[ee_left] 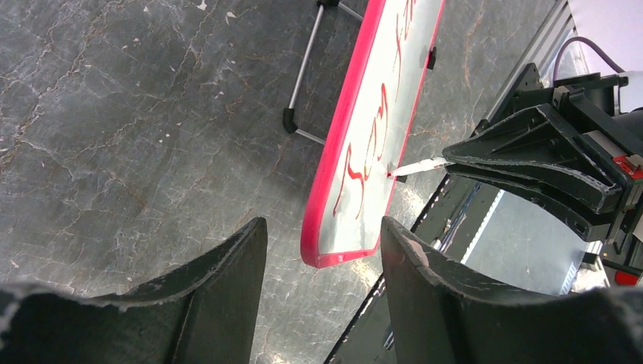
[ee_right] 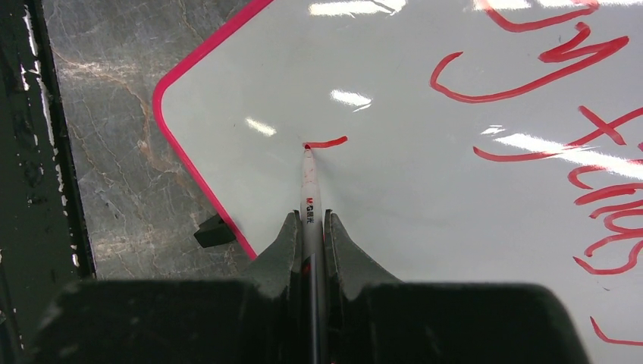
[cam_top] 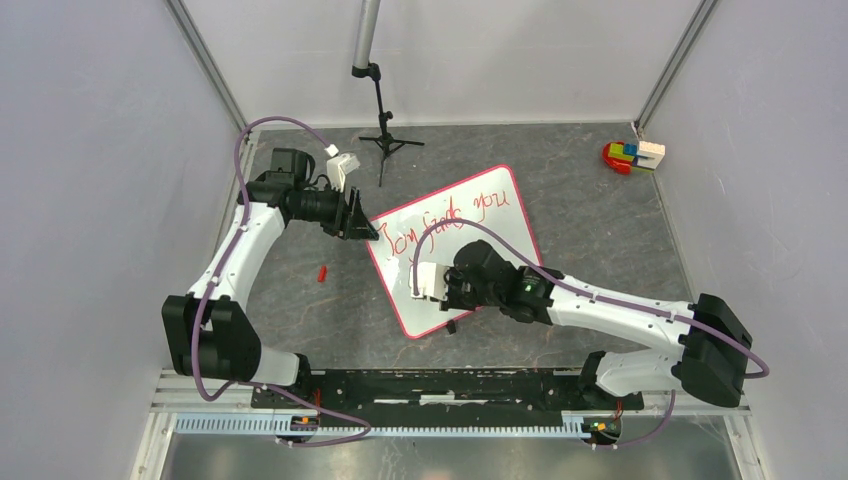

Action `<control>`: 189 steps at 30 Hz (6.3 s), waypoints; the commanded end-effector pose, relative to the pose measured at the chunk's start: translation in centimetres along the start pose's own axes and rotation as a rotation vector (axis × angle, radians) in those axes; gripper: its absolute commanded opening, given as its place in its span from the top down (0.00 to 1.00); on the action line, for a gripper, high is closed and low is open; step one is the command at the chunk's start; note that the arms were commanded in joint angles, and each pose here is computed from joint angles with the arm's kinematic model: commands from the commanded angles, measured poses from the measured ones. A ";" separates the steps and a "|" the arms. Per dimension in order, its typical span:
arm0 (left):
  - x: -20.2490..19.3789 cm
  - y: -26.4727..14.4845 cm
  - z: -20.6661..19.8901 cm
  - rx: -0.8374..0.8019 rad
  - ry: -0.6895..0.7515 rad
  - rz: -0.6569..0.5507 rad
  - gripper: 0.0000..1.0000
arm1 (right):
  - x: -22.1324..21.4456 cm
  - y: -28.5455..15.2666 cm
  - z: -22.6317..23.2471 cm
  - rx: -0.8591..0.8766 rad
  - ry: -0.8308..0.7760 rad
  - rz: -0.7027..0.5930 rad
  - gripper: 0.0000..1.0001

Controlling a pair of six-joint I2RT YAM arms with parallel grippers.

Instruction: Write a sentence on the whiteboard

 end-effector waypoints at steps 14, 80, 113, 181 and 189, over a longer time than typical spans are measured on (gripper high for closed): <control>0.3 -0.5 -0.9 -0.017 0.034 -0.034 0.37 | 1.1 -1.4 -4.0 -0.165 0.023 0.006 1.00; 0.1 -0.4 -0.7 -0.007 0.041 -0.029 0.36 | 0.2 -2.5 -3.8 -0.181 0.071 0.028 1.00; 0.0 -0.3 -0.6 -0.008 0.040 -0.024 0.36 | -1.1 -1.8 -0.7 -0.036 0.040 0.027 1.00; 0.1 -0.5 -0.9 -0.009 0.050 -0.032 0.36 | -1.0 -3.3 -3.6 -0.118 0.064 0.041 1.00; 0.0 -0.4 -0.9 -0.007 0.050 -0.030 0.36 | -1.5 -3.0 -4.1 -0.146 0.077 0.060 1.00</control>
Point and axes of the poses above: each gripper's point midway between its finger pads, its own y axis out along the fingers, its own z axis along the line the jaws close on, x = y × z, the point moved 6 cm from there along -y, back along the fingers, and after that the axes turned 13 degrees about -y, right-handed, at the moved point
